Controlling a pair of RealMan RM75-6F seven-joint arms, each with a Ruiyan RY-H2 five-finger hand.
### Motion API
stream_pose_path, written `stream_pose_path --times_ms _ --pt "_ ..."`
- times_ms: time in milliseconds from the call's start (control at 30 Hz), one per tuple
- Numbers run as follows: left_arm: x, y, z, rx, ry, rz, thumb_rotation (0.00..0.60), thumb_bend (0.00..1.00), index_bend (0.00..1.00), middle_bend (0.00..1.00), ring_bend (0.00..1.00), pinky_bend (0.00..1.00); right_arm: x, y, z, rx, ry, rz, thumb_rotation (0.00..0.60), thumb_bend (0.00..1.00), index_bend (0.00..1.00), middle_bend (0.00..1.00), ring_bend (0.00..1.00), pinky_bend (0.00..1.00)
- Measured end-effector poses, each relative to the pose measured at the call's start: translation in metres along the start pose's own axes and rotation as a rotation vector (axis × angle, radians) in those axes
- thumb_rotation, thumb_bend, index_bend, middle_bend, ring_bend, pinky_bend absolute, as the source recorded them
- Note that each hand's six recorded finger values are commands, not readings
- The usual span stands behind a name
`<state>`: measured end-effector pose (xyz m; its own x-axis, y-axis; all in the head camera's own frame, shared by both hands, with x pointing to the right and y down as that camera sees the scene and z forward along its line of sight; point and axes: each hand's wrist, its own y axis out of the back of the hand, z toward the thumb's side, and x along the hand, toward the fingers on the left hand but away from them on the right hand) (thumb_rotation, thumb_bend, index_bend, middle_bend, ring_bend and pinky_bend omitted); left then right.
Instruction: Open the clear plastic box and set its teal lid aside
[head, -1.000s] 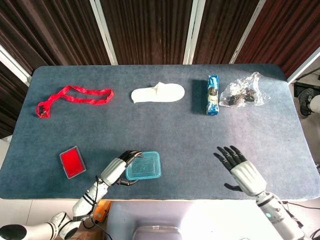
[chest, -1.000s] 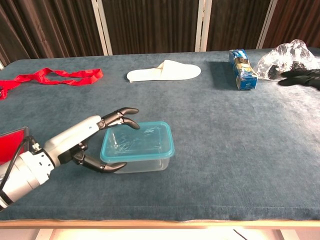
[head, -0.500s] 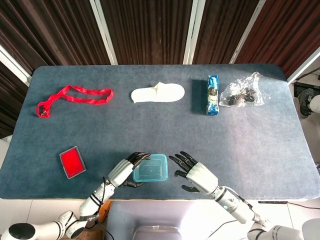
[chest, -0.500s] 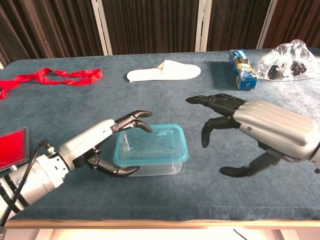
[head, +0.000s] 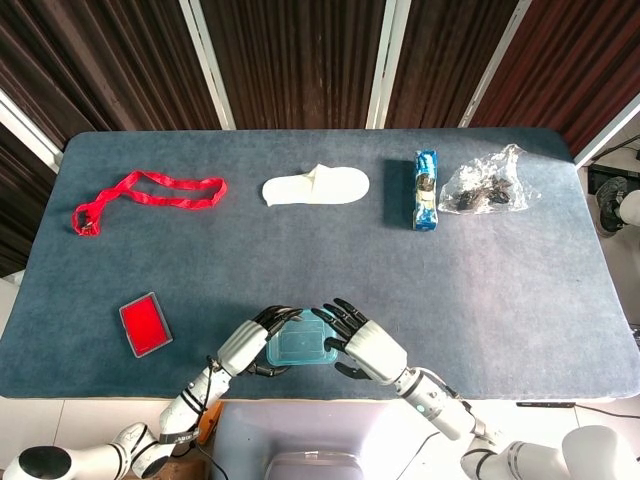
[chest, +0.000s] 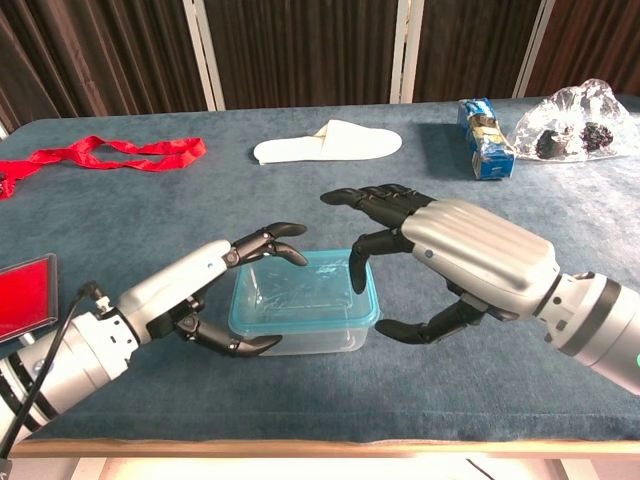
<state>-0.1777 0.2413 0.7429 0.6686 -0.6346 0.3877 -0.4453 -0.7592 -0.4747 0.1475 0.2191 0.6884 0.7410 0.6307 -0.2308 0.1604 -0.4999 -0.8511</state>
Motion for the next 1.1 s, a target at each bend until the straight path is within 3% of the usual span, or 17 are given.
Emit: stream_pose_path --times_ms 1100 --pt "0.000 -0.006 -0.003 -0.009 0.014 -0.023 0.600 0.30 0.00 0.36 0.33 0.52 -0.008 -0.010 0.007 -0.010 0.003 0.022 0.600 0.39 0.63 0.15 0.00 0.00"
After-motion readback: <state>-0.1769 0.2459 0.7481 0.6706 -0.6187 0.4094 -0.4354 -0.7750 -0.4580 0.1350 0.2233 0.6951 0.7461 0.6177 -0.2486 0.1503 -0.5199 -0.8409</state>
